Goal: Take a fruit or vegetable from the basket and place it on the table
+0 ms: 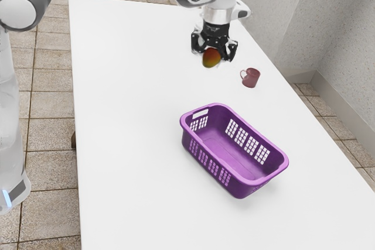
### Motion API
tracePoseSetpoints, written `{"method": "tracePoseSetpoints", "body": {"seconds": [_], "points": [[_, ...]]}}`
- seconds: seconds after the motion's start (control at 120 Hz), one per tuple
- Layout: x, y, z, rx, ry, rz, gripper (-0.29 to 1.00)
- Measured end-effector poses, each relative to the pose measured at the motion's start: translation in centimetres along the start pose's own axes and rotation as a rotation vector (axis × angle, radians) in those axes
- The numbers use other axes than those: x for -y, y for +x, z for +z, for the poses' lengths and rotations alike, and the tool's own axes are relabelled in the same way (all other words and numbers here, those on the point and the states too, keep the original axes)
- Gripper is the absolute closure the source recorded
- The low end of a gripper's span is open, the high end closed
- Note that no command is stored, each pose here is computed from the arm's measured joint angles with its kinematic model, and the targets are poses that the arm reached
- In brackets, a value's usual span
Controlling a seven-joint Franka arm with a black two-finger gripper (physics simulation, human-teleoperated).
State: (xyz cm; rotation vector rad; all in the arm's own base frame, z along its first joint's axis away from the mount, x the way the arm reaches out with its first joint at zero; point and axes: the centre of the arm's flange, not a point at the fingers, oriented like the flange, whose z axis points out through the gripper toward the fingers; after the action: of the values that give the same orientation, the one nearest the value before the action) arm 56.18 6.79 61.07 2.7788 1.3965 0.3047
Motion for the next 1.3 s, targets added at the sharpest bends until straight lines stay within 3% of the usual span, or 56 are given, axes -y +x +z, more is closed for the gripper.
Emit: {"method": "tracePoseSetpoints", "body": {"seconds": [0.117,0.25,0.517,0.617,0.725,0.867,0.967,1.075,1.142,1.192,1.258,1.3], "points": [[9.1,7.5,1.6,0.008,0.081,-0.19,0.46],[18.1,12.5,2.7,0.024,0.141,-0.355,0.47],[35.0,17.5,3.0,0.028,0.218,-0.634,0.46],[38.0,18.0,3.0,0.023,0.232,-0.675,0.46],[33.9,17.8,3.1,0.003,0.234,-0.594,0.46],[19.6,13.9,3.6,-0.003,0.196,-0.334,0.45],[8.7,8.1,3.8,0.017,0.145,-0.119,0.23],[-1.1,-0.5,3.0,0.03,0.096,0.113,0.11],[-5.0,-6.6,-1.5,-0.016,0.008,0.218,0.07],[-5.5,-8.4,-3.8,-0.036,-0.033,0.19,0.05],[-2.6,-6.5,-6.2,-0.051,-0.048,-0.005,0.03],[-2.0,-7.6,-8.0,-0.036,-0.061,-0.097,0.02]]}}
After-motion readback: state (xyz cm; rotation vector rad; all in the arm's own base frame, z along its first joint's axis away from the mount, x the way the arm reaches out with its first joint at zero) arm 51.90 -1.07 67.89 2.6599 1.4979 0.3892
